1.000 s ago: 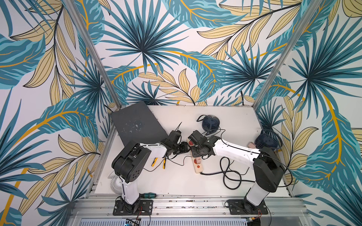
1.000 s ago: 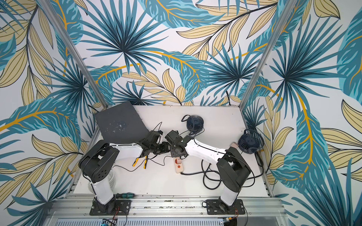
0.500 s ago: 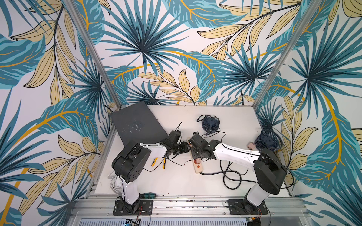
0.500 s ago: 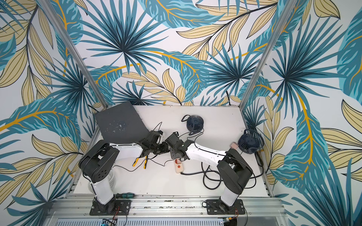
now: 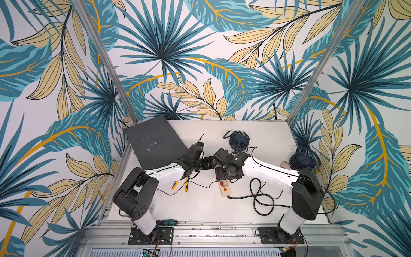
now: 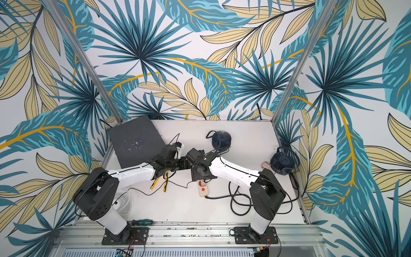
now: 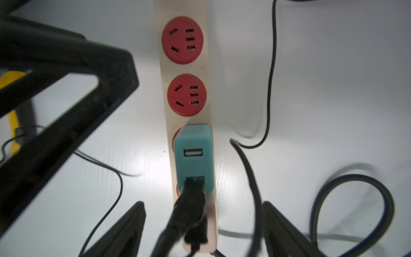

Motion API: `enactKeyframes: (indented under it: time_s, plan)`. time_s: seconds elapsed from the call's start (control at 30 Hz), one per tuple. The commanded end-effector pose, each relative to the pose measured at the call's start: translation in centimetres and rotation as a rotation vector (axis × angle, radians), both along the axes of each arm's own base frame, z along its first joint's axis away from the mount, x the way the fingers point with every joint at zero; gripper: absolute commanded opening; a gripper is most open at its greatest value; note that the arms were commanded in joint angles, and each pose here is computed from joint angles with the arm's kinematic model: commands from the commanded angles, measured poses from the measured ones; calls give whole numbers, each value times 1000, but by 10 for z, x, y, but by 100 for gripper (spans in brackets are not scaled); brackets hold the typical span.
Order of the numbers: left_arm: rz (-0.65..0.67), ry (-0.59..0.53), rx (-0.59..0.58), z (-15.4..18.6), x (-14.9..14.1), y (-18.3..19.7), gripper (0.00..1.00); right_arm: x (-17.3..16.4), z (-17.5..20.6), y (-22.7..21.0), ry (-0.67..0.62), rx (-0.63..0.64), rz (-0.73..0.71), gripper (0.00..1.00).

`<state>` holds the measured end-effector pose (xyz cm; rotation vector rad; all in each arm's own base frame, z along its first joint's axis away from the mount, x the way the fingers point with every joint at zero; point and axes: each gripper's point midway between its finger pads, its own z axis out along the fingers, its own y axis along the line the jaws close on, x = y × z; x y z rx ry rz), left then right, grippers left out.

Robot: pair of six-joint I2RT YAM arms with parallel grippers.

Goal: Plug the desk fan into the power strip
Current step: Insert the plug into the socket, then pick up the plug from the center of the board.

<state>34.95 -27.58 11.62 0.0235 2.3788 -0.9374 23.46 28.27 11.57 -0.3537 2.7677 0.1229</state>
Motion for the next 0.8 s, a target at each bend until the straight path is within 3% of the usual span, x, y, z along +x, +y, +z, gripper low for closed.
enactKeyframes:
  time_s: [0.0, 0.1, 0.37, 0.5, 0.77]
  plan:
    - [49, -51, 84, 8, -8, 26, 83, -13, 34, -20, -20, 38, -46, 91]
    - [75, -93, 108, 21, -21, 43, 89, -12, 50, -43, -93, 72, -114, 99]
    - [82, -197, 151, 48, -60, 80, 96, 34, 53, -171, -261, 233, -547, 100]
    - [62, -218, 154, 52, -76, 88, 97, 61, 33, -238, -348, 291, -762, 100]
    - [52, -229, 144, 54, -92, 95, 97, 92, -11, -333, -322, 121, -968, 100]
